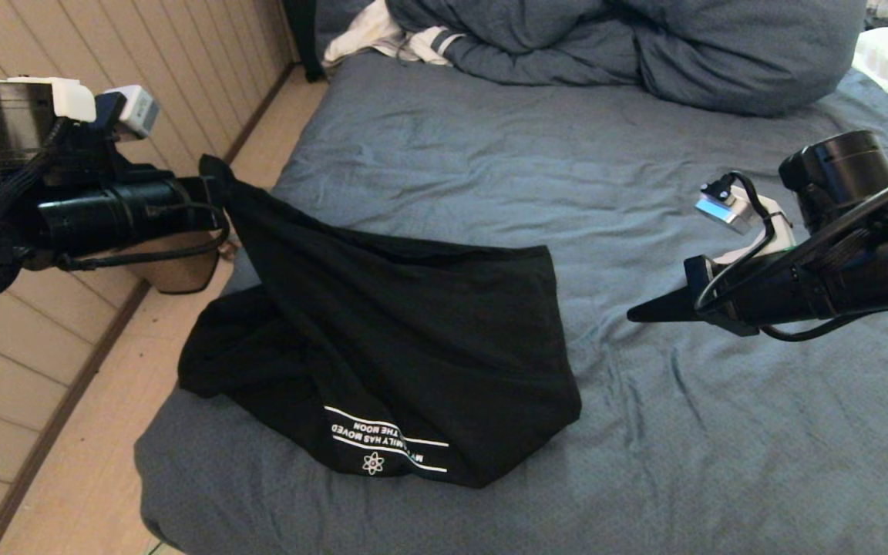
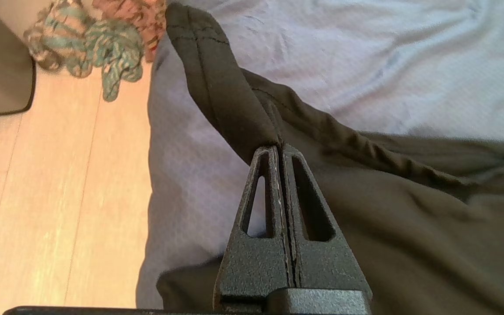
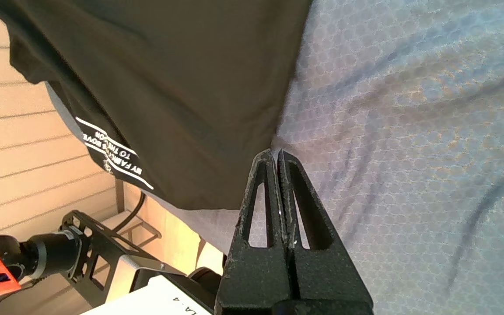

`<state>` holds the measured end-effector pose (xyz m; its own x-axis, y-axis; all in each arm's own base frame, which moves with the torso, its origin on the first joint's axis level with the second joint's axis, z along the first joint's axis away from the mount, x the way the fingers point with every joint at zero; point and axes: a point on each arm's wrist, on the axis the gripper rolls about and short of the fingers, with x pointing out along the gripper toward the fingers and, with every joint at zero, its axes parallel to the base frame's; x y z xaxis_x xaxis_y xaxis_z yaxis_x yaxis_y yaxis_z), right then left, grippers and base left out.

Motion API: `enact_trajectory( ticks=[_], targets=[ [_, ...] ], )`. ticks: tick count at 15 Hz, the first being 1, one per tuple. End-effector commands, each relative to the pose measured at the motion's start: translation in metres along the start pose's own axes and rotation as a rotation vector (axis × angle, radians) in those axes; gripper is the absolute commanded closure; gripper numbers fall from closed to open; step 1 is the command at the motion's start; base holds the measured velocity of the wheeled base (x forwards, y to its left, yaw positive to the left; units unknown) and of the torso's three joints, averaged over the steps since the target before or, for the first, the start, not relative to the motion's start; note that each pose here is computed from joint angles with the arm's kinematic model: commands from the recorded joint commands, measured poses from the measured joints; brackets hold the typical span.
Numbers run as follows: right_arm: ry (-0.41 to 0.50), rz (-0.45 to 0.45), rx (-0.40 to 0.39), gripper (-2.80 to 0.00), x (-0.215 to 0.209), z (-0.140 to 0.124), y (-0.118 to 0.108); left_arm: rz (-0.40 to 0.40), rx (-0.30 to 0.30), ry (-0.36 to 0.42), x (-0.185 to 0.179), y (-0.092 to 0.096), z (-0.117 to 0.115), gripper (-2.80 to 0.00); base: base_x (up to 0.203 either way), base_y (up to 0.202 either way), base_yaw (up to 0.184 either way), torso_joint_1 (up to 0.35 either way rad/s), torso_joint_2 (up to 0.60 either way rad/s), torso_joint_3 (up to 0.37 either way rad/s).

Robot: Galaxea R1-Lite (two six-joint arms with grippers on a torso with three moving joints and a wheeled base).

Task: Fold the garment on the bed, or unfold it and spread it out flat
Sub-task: Unford the black T-shirt

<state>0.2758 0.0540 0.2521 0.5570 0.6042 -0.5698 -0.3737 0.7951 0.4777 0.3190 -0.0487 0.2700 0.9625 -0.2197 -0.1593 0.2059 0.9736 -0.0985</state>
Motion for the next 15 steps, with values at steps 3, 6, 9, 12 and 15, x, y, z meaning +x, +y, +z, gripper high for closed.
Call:
enact_trajectory(
  ticks=[3,6,9,12,15],
  targets=[
    [0.013,0.001,0.004,0.0,0.005,0.0,-0.002,-0.027,0.007,-0.02,-0.012,-0.007,-0.013,0.0,0.0,0.0,0.0,0.0,0.0,0.0],
    [0.033,-0.003,0.009,0.0,0.028,0.013,-0.008,-0.035,0.007,-0.008,-0.008,-0.008,-0.017,0.0,0.0,0.0,0.0,0.0,0.0,0.0],
    [0.016,-0.037,-0.004,0.0,0.051,0.033,-0.016,-0.047,0.007,-0.003,-0.003,-0.011,-0.018,0.0,0.0,0.0,0.0,0.0,0.0,0.0],
    [-0.015,-0.042,-0.023,-2.8,0.066,0.053,-0.018,-0.063,0.009,0.012,0.002,-0.016,-0.022,0.0,0.0,0.0,0.0,0.0,0.0,0.0],
    [-0.035,-0.062,-0.036,-2.8,0.09,0.069,-0.025,-0.072,0.01,0.019,0.005,-0.019,-0.025,0.0,0.0,0.0,0.0,0.0,0.0,0.0]
  ],
)
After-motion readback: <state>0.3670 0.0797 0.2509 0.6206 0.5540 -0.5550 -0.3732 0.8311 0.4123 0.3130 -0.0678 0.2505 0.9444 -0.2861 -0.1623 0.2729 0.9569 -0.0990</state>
